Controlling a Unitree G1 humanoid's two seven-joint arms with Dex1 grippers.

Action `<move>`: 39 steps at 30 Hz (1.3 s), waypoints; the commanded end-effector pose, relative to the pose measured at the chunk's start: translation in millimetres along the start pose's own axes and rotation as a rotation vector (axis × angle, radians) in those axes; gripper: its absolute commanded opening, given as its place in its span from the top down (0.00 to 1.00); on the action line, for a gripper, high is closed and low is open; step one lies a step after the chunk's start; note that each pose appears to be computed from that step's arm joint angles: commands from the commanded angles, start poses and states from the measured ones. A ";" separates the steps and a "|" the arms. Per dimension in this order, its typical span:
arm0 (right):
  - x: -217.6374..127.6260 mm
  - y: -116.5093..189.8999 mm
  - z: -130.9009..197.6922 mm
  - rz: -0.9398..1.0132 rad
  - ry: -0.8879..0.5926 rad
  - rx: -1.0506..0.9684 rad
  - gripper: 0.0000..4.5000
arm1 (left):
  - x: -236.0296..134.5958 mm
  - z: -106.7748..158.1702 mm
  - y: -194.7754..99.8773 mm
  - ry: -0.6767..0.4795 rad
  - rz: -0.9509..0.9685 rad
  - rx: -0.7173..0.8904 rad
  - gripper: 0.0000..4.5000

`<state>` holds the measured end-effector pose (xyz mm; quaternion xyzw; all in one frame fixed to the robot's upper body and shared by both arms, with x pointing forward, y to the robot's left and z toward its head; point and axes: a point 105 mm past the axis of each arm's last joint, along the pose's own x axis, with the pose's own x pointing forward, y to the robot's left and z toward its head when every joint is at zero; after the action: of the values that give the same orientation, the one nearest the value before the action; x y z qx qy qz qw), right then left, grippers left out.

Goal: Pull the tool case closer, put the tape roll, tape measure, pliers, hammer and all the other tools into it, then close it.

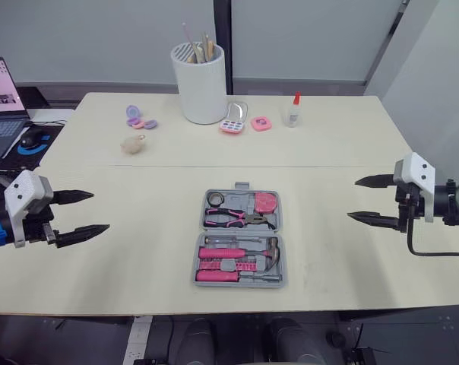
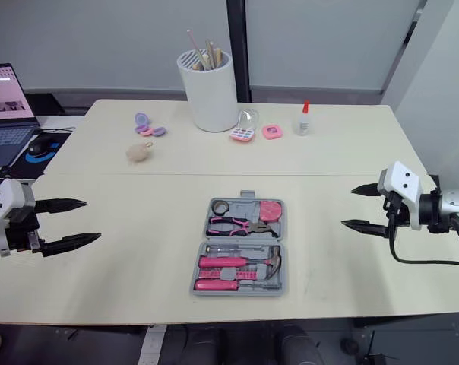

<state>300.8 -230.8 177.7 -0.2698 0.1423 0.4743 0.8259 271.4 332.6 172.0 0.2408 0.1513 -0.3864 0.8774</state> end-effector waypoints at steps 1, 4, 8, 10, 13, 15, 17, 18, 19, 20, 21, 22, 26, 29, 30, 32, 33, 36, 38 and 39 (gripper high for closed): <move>-5.9 -2.4 4.6 -0.022 -0.002 -0.041 0.01 | 0.6 10.0 1.4 -0.012 -0.006 0.041 0.00; -5.3 -0.1 1.8 -0.014 0.016 -0.046 0.01 | 2.8 10.1 -0.4 -0.010 -0.013 0.043 0.00; -1.6 -1.2 -2.5 -0.026 0.039 -0.065 0.01 | 9.3 11.4 2.0 -0.006 0.012 0.053 0.00; 5.1 -2.8 -7.5 -0.040 0.058 -0.084 0.01 | 19.3 11.0 1.1 -0.013 0.022 0.059 0.00; 19.4 -3.0 -17.7 -0.050 0.097 -0.128 0.05 | 36.3 7.6 -3.6 -0.014 0.018 0.080 0.09; 28.2 -1.1 -25.8 -0.041 0.135 -0.173 0.14 | 45.5 3.7 -7.0 0.002 0.008 0.099 0.19; 42.2 -0.1 -29.0 -0.040 0.149 -0.204 0.29 | 57.9 -1.7 -11.2 0.025 -0.005 0.111 0.33; 50.2 0.5 -29.2 -0.036 0.150 -0.218 0.36 | 65.0 -3.0 -12.5 0.028 -0.007 0.112 0.40; 57.1 1.3 -28.7 -0.032 0.146 -0.224 0.43 | 70.8 -3.7 -14.4 0.032 -0.015 0.114 0.47; 63.3 3.3 -28.5 -0.020 0.143 -0.228 0.50 | 76.0 -4.6 -17.3 0.038 -0.031 0.119 0.56; 69.8 4.8 -29.2 -0.014 0.141 -0.223 0.55 | 81.6 -5.1 -18.7 0.041 -0.036 0.123 0.62; 75.5 6.0 -30.5 -0.010 0.141 -0.220 0.60 | 86.4 -5.5 -20.2 0.042 -0.040 0.125 0.69; 92.1 10.6 -39.7 0.009 0.164 -0.228 0.80 | 101.7 -10.7 -31.3 0.064 -0.086 0.147 0.99; 106.6 18.4 -38.2 0.032 0.152 -0.227 0.95 | 115.8 -15.1 -41.5 0.071 -0.116 0.141 1.00; 111.6 22.5 -37.3 0.048 0.145 -0.226 0.98 | 120.9 -17.8 -45.8 0.081 -0.128 0.143 1.00; 118.7 28.2 -36.3 0.067 0.136 -0.221 0.99 | 126.8 -21.4 -50.9 0.094 -0.146 0.148 1.00; 122.3 30.8 -37.2 0.076 0.138 -0.223 0.99 | 130.1 -22.3 -51.8 0.095 -0.147 0.147 1.00; 133.5 36.6 -39.7 0.087 0.138 -0.223 0.99 | 142.1 -24.6 -55.5 0.107 -0.155 0.153 1.00; 140.2 40.7 -39.7 0.101 0.138 -0.229 0.99 | 149.8 -26.2 -59.5 0.113 -0.172 0.161 1.00; 143.8 42.5 -39.0 0.108 0.137 -0.232 0.99 | 154.5 -25.8 -60.8 0.111 -0.175 0.162 1.00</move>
<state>334.7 -139.1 56.0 -0.3764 0.1730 0.5120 0.7525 321.2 221.3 60.4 0.3070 0.1983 -0.4584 0.8101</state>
